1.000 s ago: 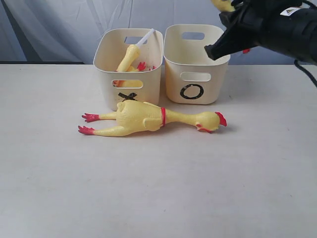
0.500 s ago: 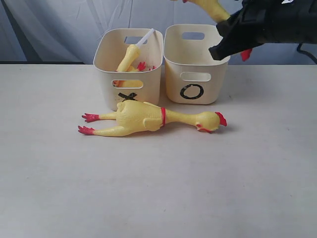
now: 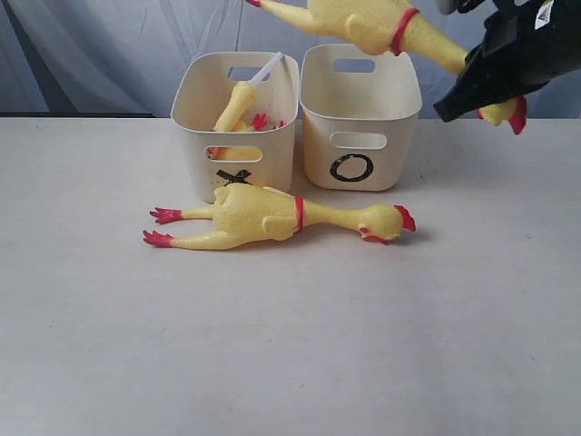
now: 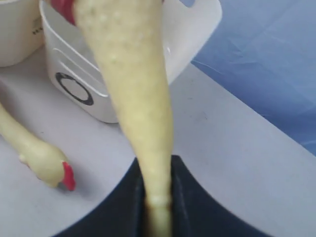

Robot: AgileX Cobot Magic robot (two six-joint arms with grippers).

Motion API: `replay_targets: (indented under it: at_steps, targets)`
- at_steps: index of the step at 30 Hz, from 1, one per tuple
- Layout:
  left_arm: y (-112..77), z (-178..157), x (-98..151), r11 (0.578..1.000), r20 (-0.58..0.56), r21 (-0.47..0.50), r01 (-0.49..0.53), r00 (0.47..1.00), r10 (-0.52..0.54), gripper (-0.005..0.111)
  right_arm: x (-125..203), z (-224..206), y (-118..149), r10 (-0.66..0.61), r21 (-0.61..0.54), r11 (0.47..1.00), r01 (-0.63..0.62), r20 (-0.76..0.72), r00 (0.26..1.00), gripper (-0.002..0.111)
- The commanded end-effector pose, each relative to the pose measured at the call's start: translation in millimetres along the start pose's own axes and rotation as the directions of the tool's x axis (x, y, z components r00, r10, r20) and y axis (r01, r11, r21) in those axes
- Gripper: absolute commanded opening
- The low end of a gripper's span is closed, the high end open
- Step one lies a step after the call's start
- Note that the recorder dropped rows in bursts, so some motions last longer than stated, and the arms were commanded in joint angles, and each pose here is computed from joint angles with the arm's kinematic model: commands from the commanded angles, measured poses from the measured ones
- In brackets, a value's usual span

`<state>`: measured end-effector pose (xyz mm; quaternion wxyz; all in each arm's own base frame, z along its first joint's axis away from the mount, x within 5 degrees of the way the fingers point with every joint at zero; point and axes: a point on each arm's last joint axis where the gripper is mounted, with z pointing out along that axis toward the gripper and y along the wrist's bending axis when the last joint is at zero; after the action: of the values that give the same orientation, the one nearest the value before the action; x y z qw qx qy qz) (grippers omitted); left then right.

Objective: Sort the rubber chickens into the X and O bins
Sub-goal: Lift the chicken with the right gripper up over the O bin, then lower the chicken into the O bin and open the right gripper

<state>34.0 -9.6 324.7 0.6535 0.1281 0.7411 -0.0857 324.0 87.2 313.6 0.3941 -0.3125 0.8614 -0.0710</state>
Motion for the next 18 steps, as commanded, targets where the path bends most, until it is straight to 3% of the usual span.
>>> replay_targets:
  at_steps: [1, 9, 18]
  targets:
    - [0.1, -1, 2, 1.000, -0.003, 0.000, -0.001, 1.000, 0.001, 0.000, -7, -6, -15, 0.088, 0.097, 0.991, -0.089, 0.010, 0.996, -0.001]
    - [0.1, -1, 2, 1.000, -0.003, 0.000, -0.001, 1.000, 0.001, 0.000, -6, 14, -24, 0.143, 0.154, 0.981, -0.117, -0.169, 0.975, -0.001]
    - [0.0, -1, 2, 1.000, -0.003, 0.001, 0.001, 1.000, -0.001, 0.000, -14, 35, -27, 0.166, 0.151, 0.980, -0.131, -0.247, 0.955, -0.001]
